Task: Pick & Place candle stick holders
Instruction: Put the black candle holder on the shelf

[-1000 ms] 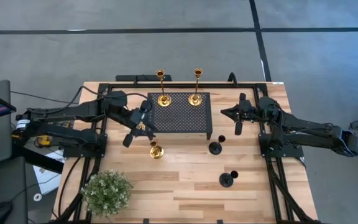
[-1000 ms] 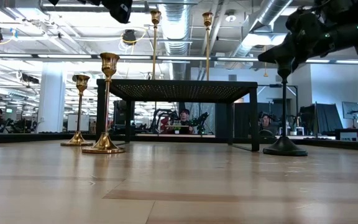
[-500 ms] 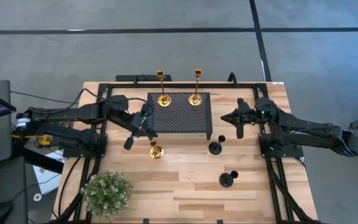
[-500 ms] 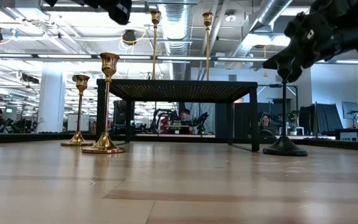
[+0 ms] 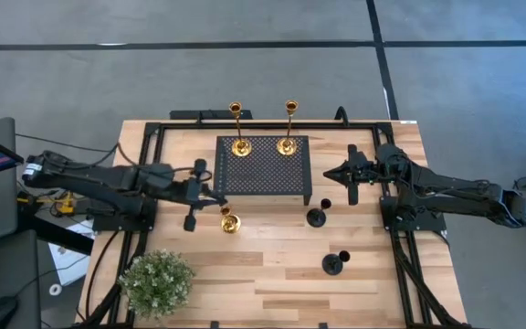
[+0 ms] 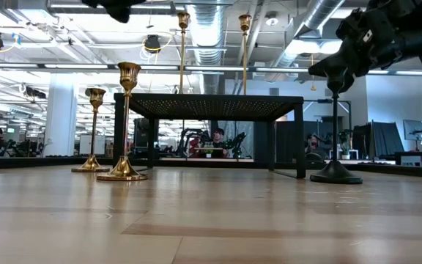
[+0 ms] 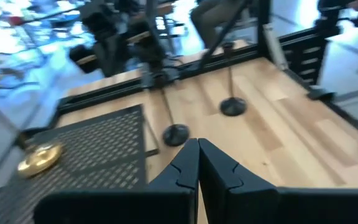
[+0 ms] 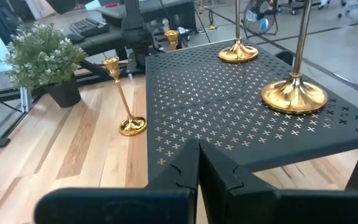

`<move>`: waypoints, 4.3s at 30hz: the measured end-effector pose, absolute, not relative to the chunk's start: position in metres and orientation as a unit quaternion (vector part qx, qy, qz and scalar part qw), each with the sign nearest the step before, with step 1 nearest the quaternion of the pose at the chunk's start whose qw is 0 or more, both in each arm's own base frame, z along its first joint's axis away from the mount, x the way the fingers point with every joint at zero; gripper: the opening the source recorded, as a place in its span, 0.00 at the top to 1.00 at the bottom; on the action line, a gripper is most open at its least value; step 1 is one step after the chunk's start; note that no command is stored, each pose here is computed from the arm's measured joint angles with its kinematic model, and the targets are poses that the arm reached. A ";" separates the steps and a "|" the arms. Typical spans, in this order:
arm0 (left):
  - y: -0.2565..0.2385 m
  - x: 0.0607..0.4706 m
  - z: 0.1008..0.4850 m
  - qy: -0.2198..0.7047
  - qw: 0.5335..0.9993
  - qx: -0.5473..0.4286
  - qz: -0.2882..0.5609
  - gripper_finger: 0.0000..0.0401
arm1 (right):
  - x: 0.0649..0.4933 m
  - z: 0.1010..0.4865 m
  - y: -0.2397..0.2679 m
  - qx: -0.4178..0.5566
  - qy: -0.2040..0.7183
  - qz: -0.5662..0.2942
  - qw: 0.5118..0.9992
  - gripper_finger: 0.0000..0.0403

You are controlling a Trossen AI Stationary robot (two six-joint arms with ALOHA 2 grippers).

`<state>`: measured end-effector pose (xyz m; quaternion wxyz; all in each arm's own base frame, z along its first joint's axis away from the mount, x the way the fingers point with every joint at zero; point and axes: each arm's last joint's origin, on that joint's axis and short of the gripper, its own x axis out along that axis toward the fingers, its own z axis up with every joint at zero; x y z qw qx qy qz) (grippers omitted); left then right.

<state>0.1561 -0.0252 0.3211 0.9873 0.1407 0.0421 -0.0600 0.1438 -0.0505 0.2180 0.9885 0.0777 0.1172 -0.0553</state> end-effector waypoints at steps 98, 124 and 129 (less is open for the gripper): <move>-0.047 0.140 0.278 0.046 0.978 0.199 0.053 0.99 | 0.143 0.224 -0.050 0.068 0.091 -0.056 0.992 1.00; -0.044 0.139 0.278 0.057 0.972 0.212 0.088 0.98 | 0.123 0.247 0.000 0.080 0.237 0.023 0.968 1.00; -0.044 0.139 0.278 0.057 0.972 0.212 0.088 0.99 | 0.136 0.236 0.006 0.073 0.285 0.023 0.955 1.00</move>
